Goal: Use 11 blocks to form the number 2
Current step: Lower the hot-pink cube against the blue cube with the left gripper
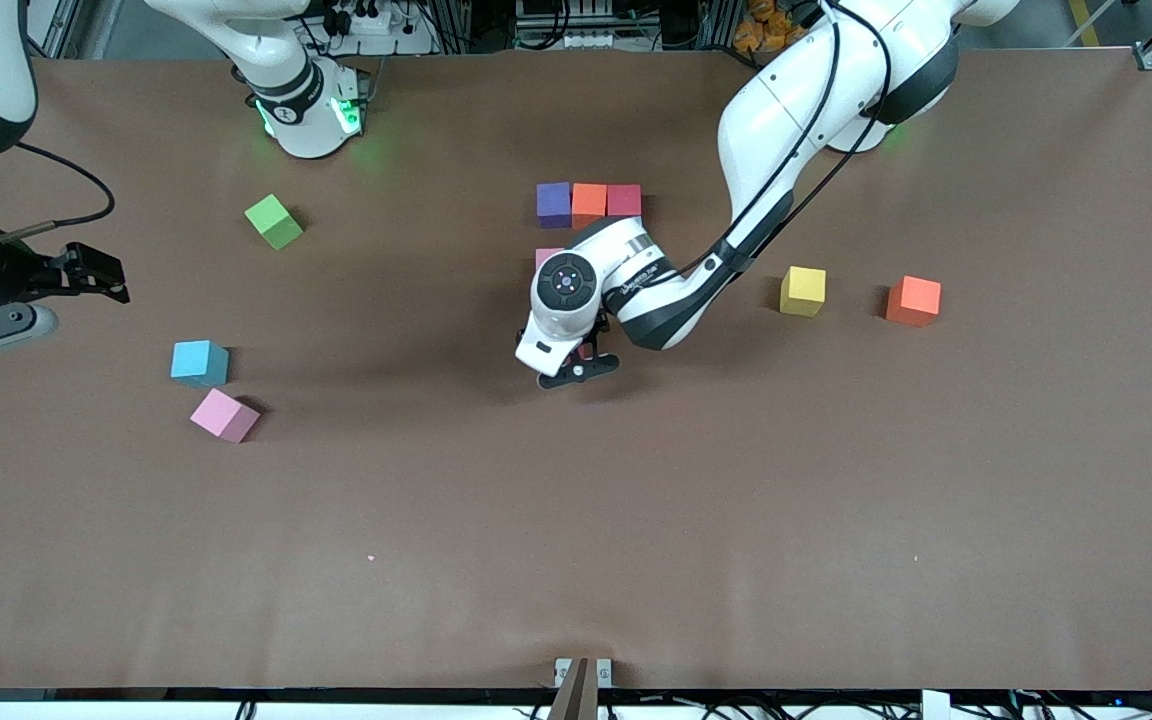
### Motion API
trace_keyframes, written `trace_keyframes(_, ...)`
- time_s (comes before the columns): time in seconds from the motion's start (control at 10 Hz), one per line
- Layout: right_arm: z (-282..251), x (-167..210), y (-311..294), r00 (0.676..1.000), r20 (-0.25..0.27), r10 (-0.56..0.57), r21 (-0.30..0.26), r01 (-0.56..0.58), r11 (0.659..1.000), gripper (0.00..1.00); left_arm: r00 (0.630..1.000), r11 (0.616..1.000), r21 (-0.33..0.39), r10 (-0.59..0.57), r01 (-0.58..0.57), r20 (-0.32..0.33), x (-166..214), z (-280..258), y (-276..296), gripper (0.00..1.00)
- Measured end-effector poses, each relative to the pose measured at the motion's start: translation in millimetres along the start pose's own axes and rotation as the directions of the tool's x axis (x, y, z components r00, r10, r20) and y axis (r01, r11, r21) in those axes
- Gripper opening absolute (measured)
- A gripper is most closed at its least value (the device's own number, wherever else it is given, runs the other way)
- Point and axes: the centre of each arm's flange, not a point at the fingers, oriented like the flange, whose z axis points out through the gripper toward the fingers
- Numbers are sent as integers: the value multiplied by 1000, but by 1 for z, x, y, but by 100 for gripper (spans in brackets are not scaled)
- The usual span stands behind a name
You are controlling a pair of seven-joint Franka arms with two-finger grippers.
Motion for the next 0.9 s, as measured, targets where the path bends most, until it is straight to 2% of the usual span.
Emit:
trace_keyframes(0.6,4,-5,17,999,8,-51,6,51,999,100,999,1000,-25,-8,8,-35,5,-43,4,100)
trace_keyframes(0.9,9,-8,30,999,12,-48,11,47,999,100,997,998,27,-57,58,-42,27,-81,-17,100)
